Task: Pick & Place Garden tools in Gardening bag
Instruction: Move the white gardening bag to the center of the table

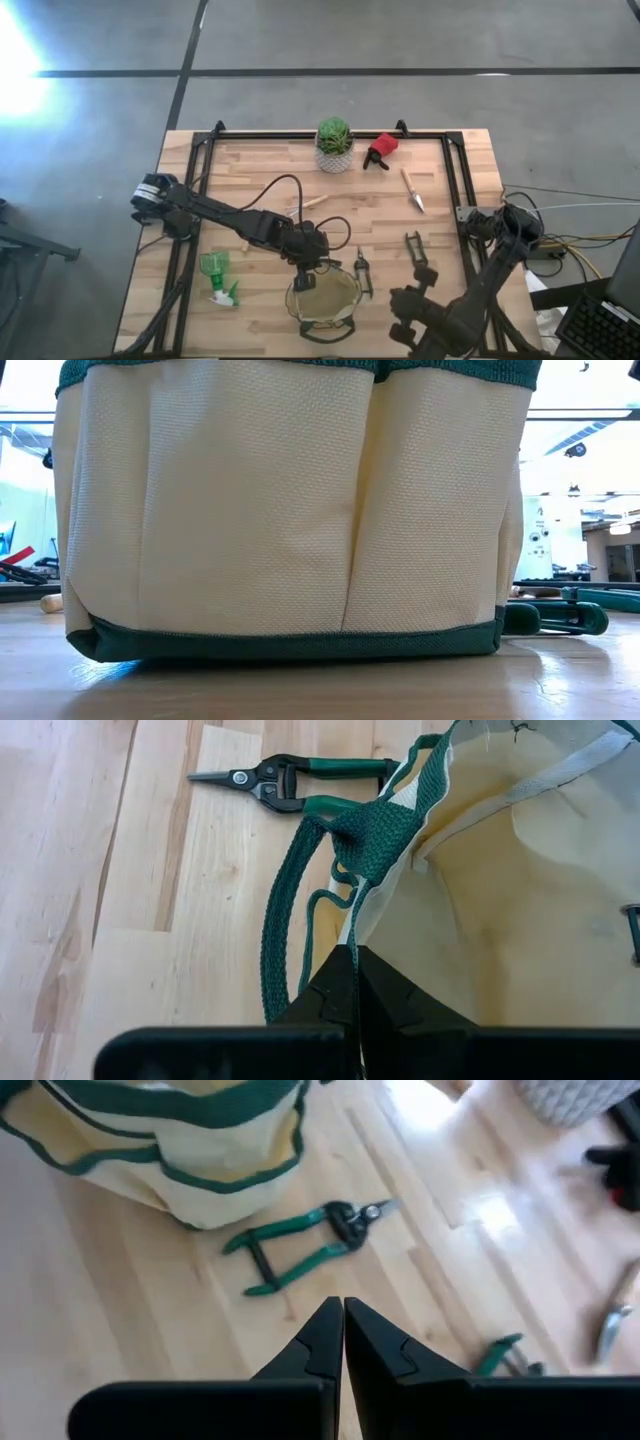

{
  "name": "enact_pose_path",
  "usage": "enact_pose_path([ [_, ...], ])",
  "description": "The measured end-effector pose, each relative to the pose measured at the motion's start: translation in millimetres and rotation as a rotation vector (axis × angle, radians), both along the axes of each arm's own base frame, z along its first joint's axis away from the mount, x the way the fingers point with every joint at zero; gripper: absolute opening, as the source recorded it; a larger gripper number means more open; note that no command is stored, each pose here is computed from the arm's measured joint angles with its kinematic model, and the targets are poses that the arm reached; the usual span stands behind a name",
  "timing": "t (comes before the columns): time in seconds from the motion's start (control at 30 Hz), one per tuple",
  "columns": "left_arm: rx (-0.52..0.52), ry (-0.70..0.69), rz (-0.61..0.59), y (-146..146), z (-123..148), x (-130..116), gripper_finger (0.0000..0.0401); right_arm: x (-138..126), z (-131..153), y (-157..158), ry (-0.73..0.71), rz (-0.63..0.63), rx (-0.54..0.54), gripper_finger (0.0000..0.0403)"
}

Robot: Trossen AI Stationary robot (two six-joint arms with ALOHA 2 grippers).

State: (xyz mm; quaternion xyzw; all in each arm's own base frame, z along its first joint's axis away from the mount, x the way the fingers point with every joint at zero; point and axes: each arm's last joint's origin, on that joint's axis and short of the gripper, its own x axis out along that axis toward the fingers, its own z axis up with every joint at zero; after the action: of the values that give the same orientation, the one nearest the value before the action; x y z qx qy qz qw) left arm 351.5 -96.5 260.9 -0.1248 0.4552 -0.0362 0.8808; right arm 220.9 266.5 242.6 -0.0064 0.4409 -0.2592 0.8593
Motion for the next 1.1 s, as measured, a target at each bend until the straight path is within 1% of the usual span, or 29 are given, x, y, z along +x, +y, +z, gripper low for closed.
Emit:
enact_pose_path([
  [0.13, 0.0, 0.0, 0.0, 0.0, 0.0, 0.0, 0.0, -14.0, 0.0, -3.7, -0.046, 0.047, -0.048, 0.0008],
  [0.23, -0.007, 0.002, -0.004, 0.2, -0.1, 0.1, 0.0, -31.1, 5.3, -15.2, -0.123, 0.08, -0.013, 0.0008],
  [0.37, -0.011, 0.003, 0.0, 0.7, 0.0, 0.1, 0.0, -57.1, 11.7, -47.3, -0.259, 0.135, 0.11, 0.0008],
  [0.47, -0.012, 0.004, 0.001, 0.8, 0.0, 0.2, 0.0, -74.3, 14.2, -75.3, -0.399, 0.191, 0.271, 0.0008],
  [0.57, -0.014, 0.005, 0.003, 0.8, -0.1, 0.2, 0.0, -85.6, 16.3, -93.1, -0.583, 0.317, 0.403, 0.0008],
  [0.67, -0.019, 0.006, 0.012, 1.4, 0.0, 0.4, 0.0, -94.8, 16.8, -106.7, -0.76, 0.426, 0.462, 0.0008],
  [0.73, -0.033, 0.01, 0.034, 2.4, 0.0, 0.6, 0.0, -100.2, 16.6, -115.1, -0.845, 0.466, 0.472, 0.0008],
  [0.77, -0.037, 0.01, 0.05, 2.9, 0.1, 0.9, 0.0, -102.4, 15.0, -118.8, -0.865, 0.477, 0.463, 0.0008],
  [0.9, -0.026, -0.003, 0.136, 5.0, 0.7, 1.8, 0.0, -108.1, 6.8, -128.7, -0.873, 0.483, 0.42, 0.0008],
  [1.1, -0.023, -0.036, 0.272, 9.2, 6.3, 0.7, 0.0, -109.0, 1.9, -130.5, -0.86, 0.493, 0.377, 0.0008],
])
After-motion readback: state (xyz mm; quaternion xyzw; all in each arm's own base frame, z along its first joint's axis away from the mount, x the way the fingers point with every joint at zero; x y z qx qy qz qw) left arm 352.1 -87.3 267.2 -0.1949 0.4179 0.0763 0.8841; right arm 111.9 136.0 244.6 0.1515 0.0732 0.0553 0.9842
